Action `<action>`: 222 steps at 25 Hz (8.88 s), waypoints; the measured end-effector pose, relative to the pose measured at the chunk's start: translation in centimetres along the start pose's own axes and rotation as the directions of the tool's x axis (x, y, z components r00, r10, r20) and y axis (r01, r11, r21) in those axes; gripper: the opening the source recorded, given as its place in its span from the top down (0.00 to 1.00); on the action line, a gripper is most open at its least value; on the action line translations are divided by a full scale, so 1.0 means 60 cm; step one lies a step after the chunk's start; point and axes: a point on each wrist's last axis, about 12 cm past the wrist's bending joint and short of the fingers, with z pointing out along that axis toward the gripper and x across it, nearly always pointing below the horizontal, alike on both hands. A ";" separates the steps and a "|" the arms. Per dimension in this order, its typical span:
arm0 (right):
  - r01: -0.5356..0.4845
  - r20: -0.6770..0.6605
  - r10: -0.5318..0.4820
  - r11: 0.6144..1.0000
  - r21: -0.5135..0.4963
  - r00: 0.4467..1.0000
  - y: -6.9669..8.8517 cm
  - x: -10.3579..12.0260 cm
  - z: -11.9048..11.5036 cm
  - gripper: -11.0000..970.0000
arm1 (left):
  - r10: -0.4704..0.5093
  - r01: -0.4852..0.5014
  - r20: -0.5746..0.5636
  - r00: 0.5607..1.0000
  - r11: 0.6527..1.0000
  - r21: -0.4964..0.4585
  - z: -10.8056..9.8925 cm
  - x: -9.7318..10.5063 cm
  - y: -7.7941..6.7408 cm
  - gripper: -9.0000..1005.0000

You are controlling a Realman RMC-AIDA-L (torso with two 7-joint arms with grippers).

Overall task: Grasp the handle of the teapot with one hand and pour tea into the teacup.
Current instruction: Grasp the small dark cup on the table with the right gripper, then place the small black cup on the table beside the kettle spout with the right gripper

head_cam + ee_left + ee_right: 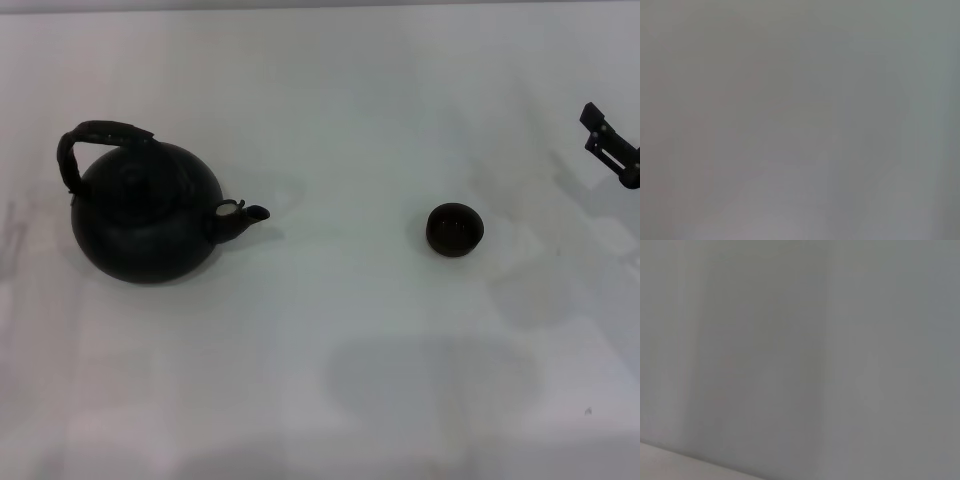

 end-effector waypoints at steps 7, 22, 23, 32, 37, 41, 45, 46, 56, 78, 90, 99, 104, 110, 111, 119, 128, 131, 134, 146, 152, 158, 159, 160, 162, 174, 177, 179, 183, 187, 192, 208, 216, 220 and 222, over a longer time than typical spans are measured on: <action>-0.005 -0.003 0.005 1.000 0.000 1.000 0.001 0.001 -0.001 0.13 | 0.000 0.000 0.002 1.000 1.000 0.001 -0.001 0.000 0.000 0.23; 0.012 -0.027 -0.014 0.998 -0.056 1.000 0.008 0.005 -0.002 0.14 | -0.008 0.008 -0.002 1.000 1.000 0.006 -0.001 0.001 -0.004 0.24; 0.012 -0.029 -0.014 0.998 -0.064 0.999 0.009 0.005 -0.002 0.14 | -0.008 0.008 -0.001 1.000 1.000 0.010 0.000 0.001 -0.005 0.24; -0.012 -0.055 0.004 0.989 -0.148 0.999 -0.001 -0.004 0.004 0.15 | -0.009 0.009 0.001 1.000 1.000 0.012 0.002 0.000 -0.006 0.23; 0.003 -0.070 -0.021 0.969 -0.248 0.997 -0.004 -0.016 0.014 0.15 | -0.009 0.009 -0.006 1.000 1.000 0.002 0.000 0.002 -0.004 0.23; 0.001 -0.114 -0.040 0.944 -0.329 0.993 -0.002 -0.022 0.027 0.16 | -0.009 0.009 -0.007 1.000 1.000 0.002 0.000 0.002 -0.004 0.23; -0.022 -0.153 -0.045 0.911 -0.411 0.987 -0.002 -0.036 0.042 0.16 | 0.006 -0.006 -0.009 1.000 1.000 0.004 -0.001 0.003 -0.004 0.23; -0.028 -0.166 -0.049 0.901 -0.433 0.985 -0.002 -0.040 0.046 0.16 | 0.009 -0.009 -0.009 1.000 1.000 0.003 -0.002 0.003 -0.004 0.24; -0.072 -0.261 -0.123 0.775 -0.628 0.957 0.035 -0.050 0.075 0.17 | 0.019 -0.019 -0.011 1.000 1.000 0.004 0.000 0.003 -0.004 0.24; 0.001 -0.268 -0.223 0.770 -0.638 0.937 0.050 -0.022 0.077 0.18 | -0.001 0.001 -0.016 1.000 1.000 0.017 -0.002 0.006 -0.014 0.24; 0.035 -0.263 -0.262 0.767 -0.640 0.929 0.059 -0.016 0.086 0.19 | -0.004 0.004 -0.010 1.000 1.000 0.025 0.005 0.004 -0.018 0.24; 0.048 -0.269 -0.296 0.749 -0.661 0.916 0.079 -0.010 0.100 0.20 | -0.004 0.004 -0.009 1.000 1.000 0.027 0.006 0.004 -0.019 0.24; 0.049 -0.268 -0.294 0.752 -0.658 0.918 0.079 -0.011 0.102 0.20 | -0.004 0.004 -0.008 1.000 1.000 0.026 0.006 0.004 -0.019 0.23; 0.046 -0.264 -0.284 0.757 -0.651 0.922 0.079 -0.013 0.103 0.20 | -0.001 0.002 -0.008 1.000 1.000 0.025 0.008 0.003 -0.017 0.23; 0.046 -0.263 -0.283 0.757 -0.651 0.922 0.079 -0.013 0.103 0.21 | -0.001 0.001 -0.008 1.000 1.000 0.025 0.008 0.003 -0.017 0.23; 0.048 -0.268 -0.283 0.765 -0.642 0.921 0.075 -0.012 0.102 0.21 | 0.000 0.000 -0.007 1.000 1.000 0.021 0.008 0.003 -0.016 0.23; 0.053 -0.286 -0.291 0.780 -0.623 0.913 0.068 -0.007 0.099 0.22 | 0.006 -0.006 -0.007 1.000 1.000 0.023 0.009 0.002 -0.013 0.23; 0.052 -0.293 -0.291 0.784 -0.618 0.911 0.067 -0.005 0.097 0.22 | 0.006 -0.006 -0.007 1.000 1.000 0.025 0.009 0.002 -0.014 0.23; 0.049 -0.299 -0.290 0.788 -0.614 0.909 0.065 -0.003 0.093 0.22 | 0.006 -0.006 -0.005 1.000 1.000 0.027 0.009 0.002 -0.014 0.23; 0.033 -0.315 -0.273 0.800 -0.599 0.909 0.061 0.002 0.081 0.23 | 0.006 -0.006 -0.002 1.000 1.000 0.028 0.009 0.001 -0.014 0.24; 0.034 -0.312 -0.273 0.800 -0.599 0.910 0.060 0.000 0.082 0.23 | 0.006 -0.006 -0.002 1.000 1.000 0.028 0.009 0.001 -0.014 0.24; 0.033 -0.313 -0.277 0.794 -0.608 0.908 0.062 0.000 0.084 0.24 | 0.006 -0.006 -0.002 1.000 1.000 0.028 0.009 0.001 -0.014 0.23; 0.033 -0.312 -0.278 0.793 -0.608 0.909 0.062 0.000 0.084 0.24 | 0.006 -0.006 -0.002 1.000 1.000 0.028 0.009 0.001 -0.014 0.23; 0.034 -0.311 -0.278 0.792 -0.609 0.909 0.063 0.000 0.084 0.24 | 0.006 -0.006 -0.002 1.000 1.000 0.028 0.009 0.001 -0.014 0.23; 0.035 -0.305 -0.277 0.790 -0.612 0.911 0.063 -0.002 0.085 0.24 | 0.006 -0.006 -0.002 1.000 1.000 0.028 0.009 0.001 -0.015 0.23; 0.000 -0.231 -0.201 0.755 -0.656 0.952 0.075 -0.040 0.102 0.24 | 0.002 -0.002 -0.003 1.000 1.000 0.030 0.010 0.002 -0.016 0.23; 0.007 -0.212 -0.206 0.732 -0.682 0.955 0.087 -0.046 0.112 0.24 | 0.000 0.000 -0.002 1.000 0.999 0.032 0.011 0.002 -0.019 0.23; 0.011 -0.197 -0.208 0.714 -0.700 0.958 0.098 -0.051 0.121 0.24 | -0.002 0.002 -0.003 1.000 0.999 0.034 0.012 0.002 -0.019 0.23; 0.021 -0.188 -0.221 0.701 -0.713 0.957 0.114 -0.053 0.135 0.23 | -0.003 0.004 -0.001 1.000 0.999 0.036 0.013 0.002 -0.021 0.24; 0.033 -0.199 -0.260 0.681 -0.731 0.945 0.135 -0.050 0.153 0.23 | -0.004 0.004 0.001 1.000 0.999 0.039 0.015 0.002 -0.022 0.24; 0.058 -0.213 -0.306 0.683 -0.728 0.928 0.154 -0.046 0.171 0.23 | -0.005 0.004 0.002 1.000 0.999 0.042 0.016 0.001 -0.023 0.24; 0.107 -0.242 -0.393 0.686 -0.720 0.887 0.176 -0.027 0.177 0.23 | -0.004 0.004 -0.002 1.000 0.999 0.050 0.014 0.002 -0.025 0.24; 0.087 -0.232 -0.362 0.683 -0.726 0.903 0.176 -0.032 0.174 0.22 | -0.004 0.004 -0.007 1.000 0.999 0.045 0.010 0.003 -0.023 0.24; 0.082 -0.237 -0.358 0.685 -0.724 0.903 0.174 -0.031 0.173 0.22 | -0.003 0.003 -0.007 1.000 0.999 0.044 0.009 0.003 -0.022 0.24; 0.082 -0.238 -0.358 0.686 -0.723 0.903 0.174 -0.030 0.173 0.22 | -0.003 0.003 -0.007 1.000 0.999 0.044 0.009 0.003 -0.022 0.24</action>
